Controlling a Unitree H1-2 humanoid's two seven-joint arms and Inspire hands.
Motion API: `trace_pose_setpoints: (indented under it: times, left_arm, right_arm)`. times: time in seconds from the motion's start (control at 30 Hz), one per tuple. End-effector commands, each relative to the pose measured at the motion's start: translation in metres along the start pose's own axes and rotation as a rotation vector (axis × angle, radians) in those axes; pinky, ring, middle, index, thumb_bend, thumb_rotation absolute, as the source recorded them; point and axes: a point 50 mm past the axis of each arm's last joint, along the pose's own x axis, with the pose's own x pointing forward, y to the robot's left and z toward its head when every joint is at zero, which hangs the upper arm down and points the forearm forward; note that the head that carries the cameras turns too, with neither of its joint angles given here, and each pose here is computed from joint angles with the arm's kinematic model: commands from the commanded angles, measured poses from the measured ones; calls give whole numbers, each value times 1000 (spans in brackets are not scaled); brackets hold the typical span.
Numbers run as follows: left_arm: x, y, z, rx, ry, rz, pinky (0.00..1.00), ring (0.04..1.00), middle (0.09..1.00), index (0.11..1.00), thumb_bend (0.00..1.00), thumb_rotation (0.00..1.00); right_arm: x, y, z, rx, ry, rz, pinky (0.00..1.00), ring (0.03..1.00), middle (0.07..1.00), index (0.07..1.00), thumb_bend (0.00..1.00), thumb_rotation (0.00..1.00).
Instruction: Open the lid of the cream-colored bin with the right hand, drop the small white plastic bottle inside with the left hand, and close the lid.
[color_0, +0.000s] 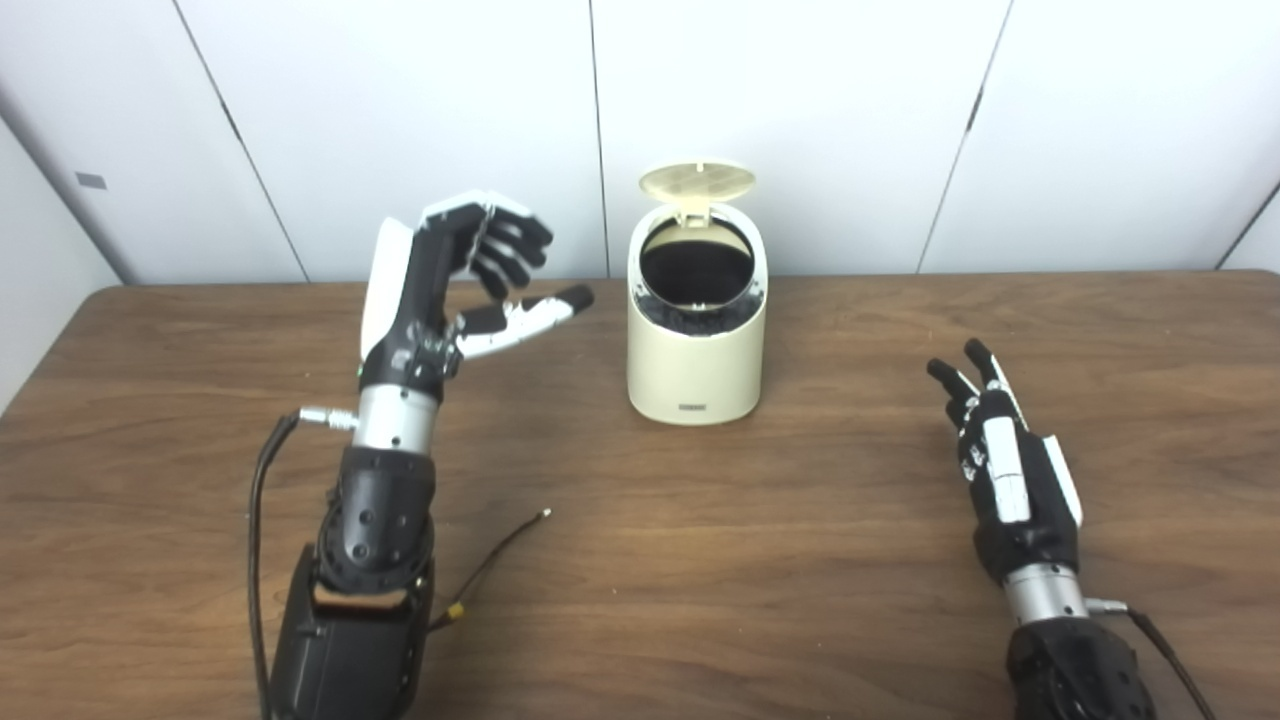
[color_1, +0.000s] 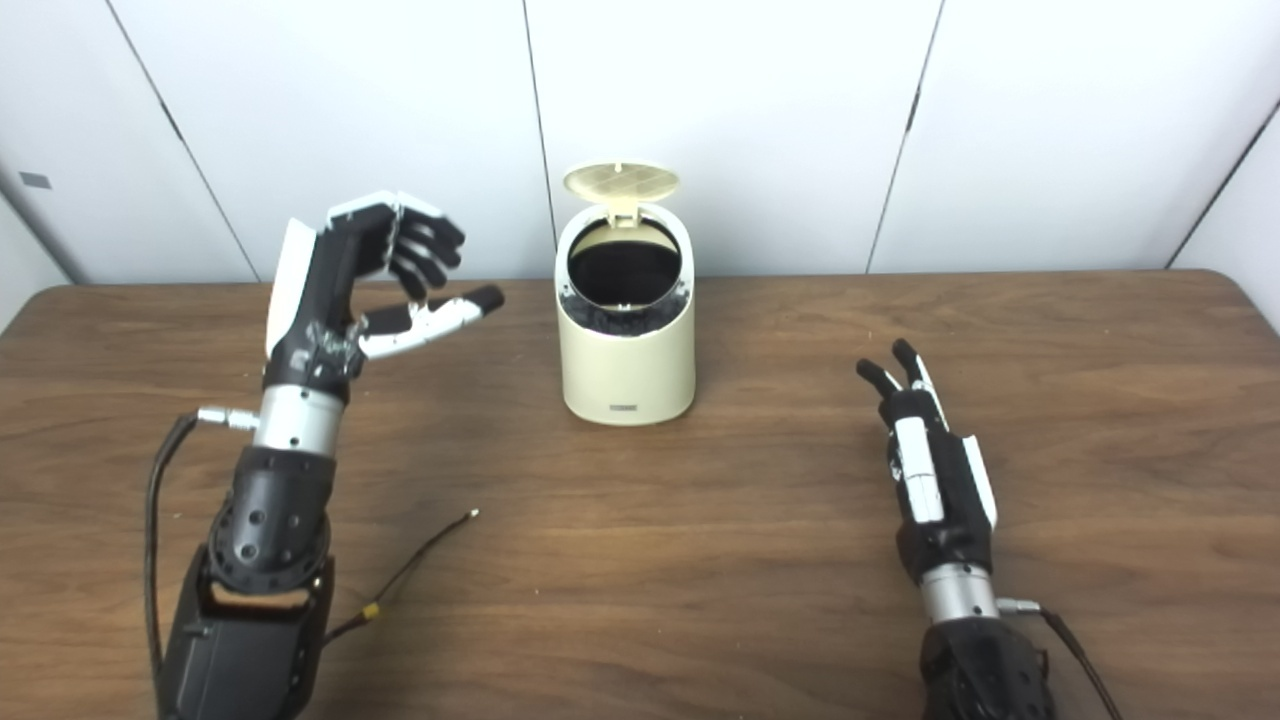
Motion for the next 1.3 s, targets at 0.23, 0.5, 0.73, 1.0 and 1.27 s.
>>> trace_pose_setpoints:
  times: [0.23, 0.5, 0.73, 1.0, 1.27]
  left_arm:
    - [-32, -2, -26, -257, 106, -86, 682, 768, 846, 859, 448, 893]
    - [-54, -26, -49, -466, 209, -120, 999, 1000, 1000, 1000, 594, 1000]
    - [-72, -42, -65, -479, 254, -114, 1000, 1000, 1000, 1000, 623, 1000]
    - [-81, -48, -71, -490, 277, -111, 1000, 1000, 1000, 1000, 642, 1000]
    - [-80, -48, -69, -513, 284, -109, 1000, 1000, 1000, 1000, 655, 1000]
  right_arm:
    - [6, -7, 12, -93, -46, 22, 1000, 979, 937, 977, 670, 934]
    - [40, 3, 58, -283, -140, 88, 1000, 996, 964, 971, 693, 1000]
    - [75, 26, 116, -465, -278, 146, 911, 947, 948, 935, 610, 1000]
    - [112, 58, 176, -684, -326, 150, 987, 996, 965, 888, 615, 1000]
    - [143, 88, 209, -824, -369, 191, 977, 996, 973, 876, 591, 1000]
